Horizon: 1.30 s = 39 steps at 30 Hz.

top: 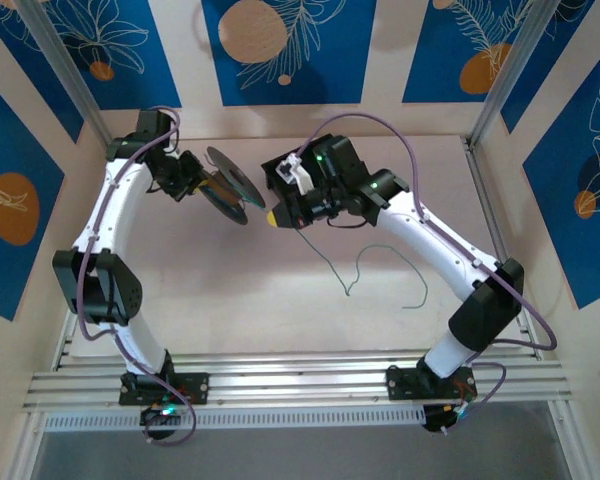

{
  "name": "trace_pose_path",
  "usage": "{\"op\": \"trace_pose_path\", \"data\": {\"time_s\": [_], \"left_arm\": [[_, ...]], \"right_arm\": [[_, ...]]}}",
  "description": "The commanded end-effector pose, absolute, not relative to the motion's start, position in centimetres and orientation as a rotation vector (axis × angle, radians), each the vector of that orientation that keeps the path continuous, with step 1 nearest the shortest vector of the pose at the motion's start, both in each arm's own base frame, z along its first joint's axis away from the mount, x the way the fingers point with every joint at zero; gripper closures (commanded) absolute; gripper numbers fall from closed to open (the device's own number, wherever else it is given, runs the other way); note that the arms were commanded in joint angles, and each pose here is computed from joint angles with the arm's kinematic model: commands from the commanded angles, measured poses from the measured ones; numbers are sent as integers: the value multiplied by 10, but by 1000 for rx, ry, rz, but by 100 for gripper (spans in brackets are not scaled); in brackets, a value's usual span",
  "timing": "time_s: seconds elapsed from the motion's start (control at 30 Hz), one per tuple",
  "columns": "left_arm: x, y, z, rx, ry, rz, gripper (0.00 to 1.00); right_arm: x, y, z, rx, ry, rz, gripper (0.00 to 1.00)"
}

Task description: Wrap the cables

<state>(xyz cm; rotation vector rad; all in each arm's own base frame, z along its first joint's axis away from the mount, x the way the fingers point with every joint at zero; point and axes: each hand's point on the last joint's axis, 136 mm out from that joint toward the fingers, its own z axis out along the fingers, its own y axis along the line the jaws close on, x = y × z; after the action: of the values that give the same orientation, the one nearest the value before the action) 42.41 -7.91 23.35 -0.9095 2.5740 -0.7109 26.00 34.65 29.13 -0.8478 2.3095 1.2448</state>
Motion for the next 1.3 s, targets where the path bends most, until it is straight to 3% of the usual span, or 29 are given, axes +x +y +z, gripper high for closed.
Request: {"op": "trace_pose_path", "data": {"time_s": [0.0, 0.43, 0.77, 1.27], "left_arm": [[473, 0, 282, -1095, 2194, -675, 100], [453, -18, 369, -821, 2050, -1131, 100], [421, -54, 399, -529, 2068, -1334, 100], [393, -80, 395, -341, 2131, -1379, 100]], "right_arm": [[201, 322, 292, -1005, 2325, 1323, 100], [266, 284, 168, -1007, 2359, 806, 100], [317, 280, 151, -910, 2327, 688, 100], [371, 248, 136, -620, 2414, 699, 100]]}}
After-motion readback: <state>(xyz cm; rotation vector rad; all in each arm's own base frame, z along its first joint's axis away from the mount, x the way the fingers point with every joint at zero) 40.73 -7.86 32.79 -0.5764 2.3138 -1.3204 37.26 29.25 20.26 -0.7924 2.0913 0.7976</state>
